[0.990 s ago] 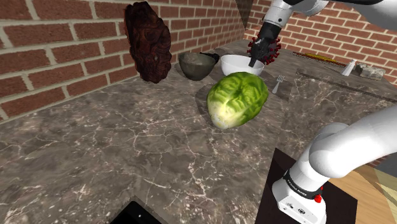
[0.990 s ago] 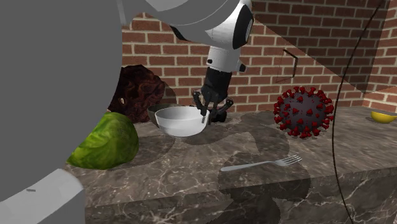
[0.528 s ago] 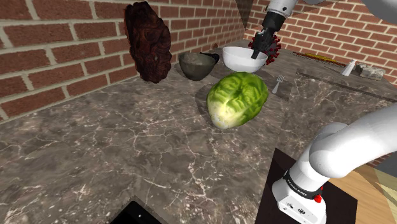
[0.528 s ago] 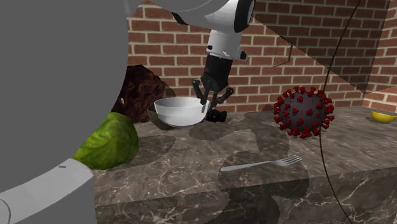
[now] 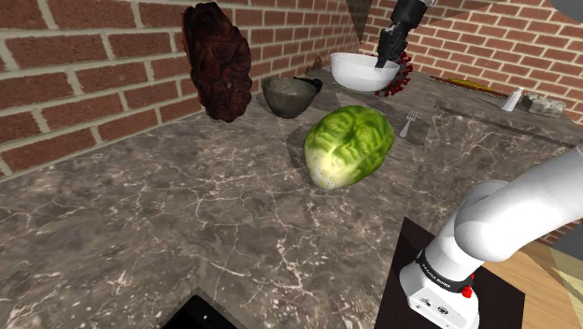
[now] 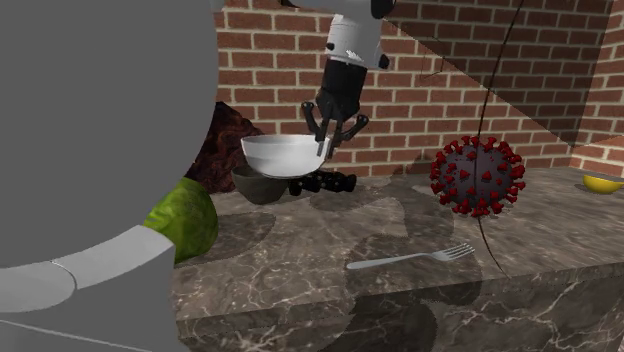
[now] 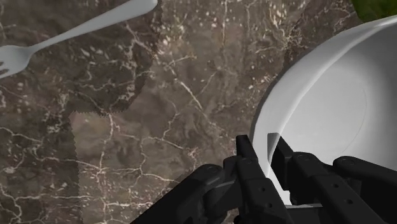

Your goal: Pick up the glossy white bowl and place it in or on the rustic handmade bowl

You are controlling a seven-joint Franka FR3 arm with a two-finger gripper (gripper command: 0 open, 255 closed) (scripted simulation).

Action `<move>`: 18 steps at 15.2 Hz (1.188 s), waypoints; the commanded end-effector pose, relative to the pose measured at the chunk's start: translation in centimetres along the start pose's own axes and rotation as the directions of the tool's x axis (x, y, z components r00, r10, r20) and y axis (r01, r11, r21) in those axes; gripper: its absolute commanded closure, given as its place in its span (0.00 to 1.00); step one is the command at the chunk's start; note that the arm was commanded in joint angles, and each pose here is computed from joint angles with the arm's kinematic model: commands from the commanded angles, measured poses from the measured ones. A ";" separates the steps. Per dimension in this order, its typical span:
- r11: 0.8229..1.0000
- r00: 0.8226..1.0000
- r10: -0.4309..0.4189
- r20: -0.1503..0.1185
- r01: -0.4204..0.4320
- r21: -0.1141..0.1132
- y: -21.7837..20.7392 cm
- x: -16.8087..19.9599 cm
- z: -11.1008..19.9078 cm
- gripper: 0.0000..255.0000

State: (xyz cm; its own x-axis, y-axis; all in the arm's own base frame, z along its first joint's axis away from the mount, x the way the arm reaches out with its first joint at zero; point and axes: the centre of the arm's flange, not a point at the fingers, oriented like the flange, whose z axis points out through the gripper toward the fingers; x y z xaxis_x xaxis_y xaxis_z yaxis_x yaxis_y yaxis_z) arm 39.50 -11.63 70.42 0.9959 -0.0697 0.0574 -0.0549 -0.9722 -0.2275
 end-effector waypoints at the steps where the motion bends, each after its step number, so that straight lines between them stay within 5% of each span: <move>1: 1.000 1.000 0.000 0.000 0.000 0.000 -0.2 0.1 -1.1 1.00; 7: 1.000 1.000 0.000 0.000 0.000 0.000 -0.9 0.3 -3.9 1.00; 18: 1.000 1.000 0.000 0.000 0.000 0.000 -8.5 12.6 -3.0 1.00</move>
State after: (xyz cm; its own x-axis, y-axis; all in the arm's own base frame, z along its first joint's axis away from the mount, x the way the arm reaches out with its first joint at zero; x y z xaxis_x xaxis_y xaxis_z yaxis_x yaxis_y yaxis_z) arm 51.43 -5.65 75.83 0.9959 -0.0700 0.0567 -0.0554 -0.9723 -0.2270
